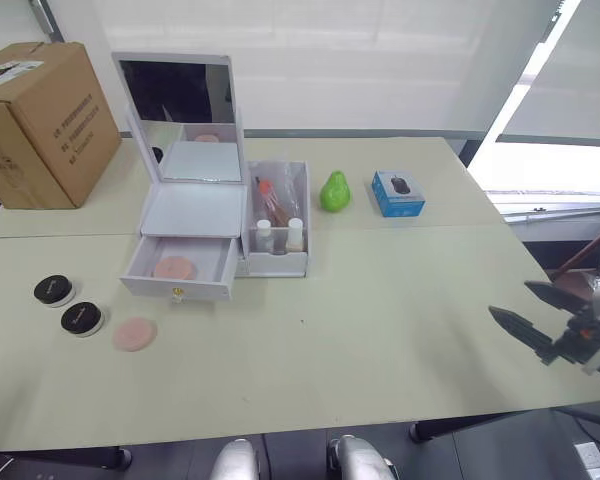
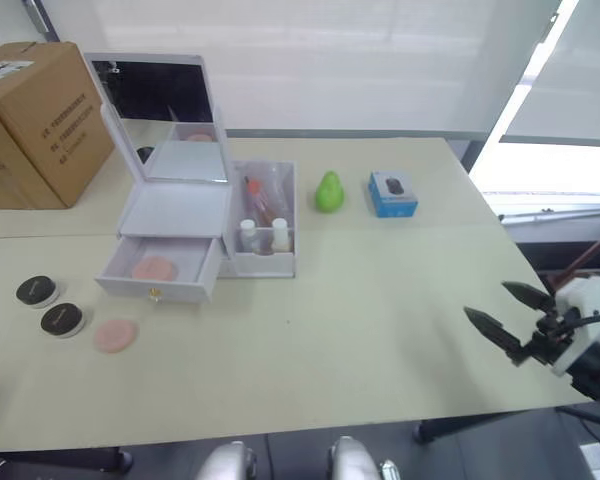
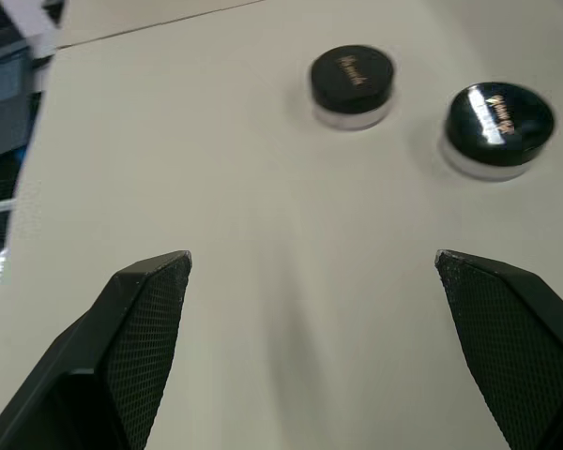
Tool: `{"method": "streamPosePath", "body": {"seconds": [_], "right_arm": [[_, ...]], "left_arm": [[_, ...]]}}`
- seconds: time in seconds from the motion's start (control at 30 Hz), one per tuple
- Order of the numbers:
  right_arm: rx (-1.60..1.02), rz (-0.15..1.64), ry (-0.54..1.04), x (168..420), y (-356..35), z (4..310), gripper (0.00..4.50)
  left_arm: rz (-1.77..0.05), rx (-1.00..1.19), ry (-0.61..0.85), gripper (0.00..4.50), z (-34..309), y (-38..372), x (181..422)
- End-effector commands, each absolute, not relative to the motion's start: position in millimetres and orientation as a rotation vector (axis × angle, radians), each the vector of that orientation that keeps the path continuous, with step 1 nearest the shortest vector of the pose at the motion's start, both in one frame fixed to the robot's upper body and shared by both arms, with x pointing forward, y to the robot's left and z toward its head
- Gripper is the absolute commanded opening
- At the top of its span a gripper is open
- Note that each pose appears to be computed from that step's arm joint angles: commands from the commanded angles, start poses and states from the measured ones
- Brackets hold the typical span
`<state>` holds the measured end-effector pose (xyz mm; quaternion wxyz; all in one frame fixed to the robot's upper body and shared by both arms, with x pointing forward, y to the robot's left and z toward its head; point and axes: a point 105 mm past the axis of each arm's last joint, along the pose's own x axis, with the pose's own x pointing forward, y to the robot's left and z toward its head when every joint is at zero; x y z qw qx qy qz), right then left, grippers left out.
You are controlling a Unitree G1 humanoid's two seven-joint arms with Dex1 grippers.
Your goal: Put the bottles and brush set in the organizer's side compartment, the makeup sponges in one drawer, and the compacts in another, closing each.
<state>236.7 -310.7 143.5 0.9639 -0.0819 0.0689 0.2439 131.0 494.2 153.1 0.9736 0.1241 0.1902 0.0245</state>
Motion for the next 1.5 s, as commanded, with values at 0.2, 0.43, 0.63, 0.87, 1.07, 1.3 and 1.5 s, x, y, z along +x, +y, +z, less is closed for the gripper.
{"method": "streamPosePath", "body": {"seconds": [0.2,0.43,0.63,0.87,1.07,1.3,1.5], "right_arm": [[-0.224,0.539,0.069,247.6,-296.3,158.4,4.5],[-0.15,0.906,-0.094,270.3,-171.7,202.3,4.5],[-0.149,1.164,-0.196,265.7,-92.5,238.2,4.5],[-0.203,1.289,-0.247,259.5,-58.9,250.6,4.5],[-0.208,1.296,-0.226,261.9,-56.1,242.6,4.5],[-0.202,1.293,-0.225,260.5,-55.1,243.3,4.5],[-0.186,1.283,-0.223,261.4,-53.6,241.3,4.5]], "left_arm": [[0.007,0.285,0.305,4.48,159.6,482.3,139.4],[-0.273,0.166,0.277,4.48,128.6,396.3,163.9],[-0.331,0.105,0.269,4.48,106.0,355.7,173.3],[-0.336,0.124,0.306,4.48,80.9,330.8,194.1],[-0.308,0.16,0.334,4.48,65.9,316.3,226.9],[-0.299,0.183,0.38,4.48,64.5,309.1,235.1],[-0.303,0.174,0.369,3.88,72.0,306.0,234.5]]}}
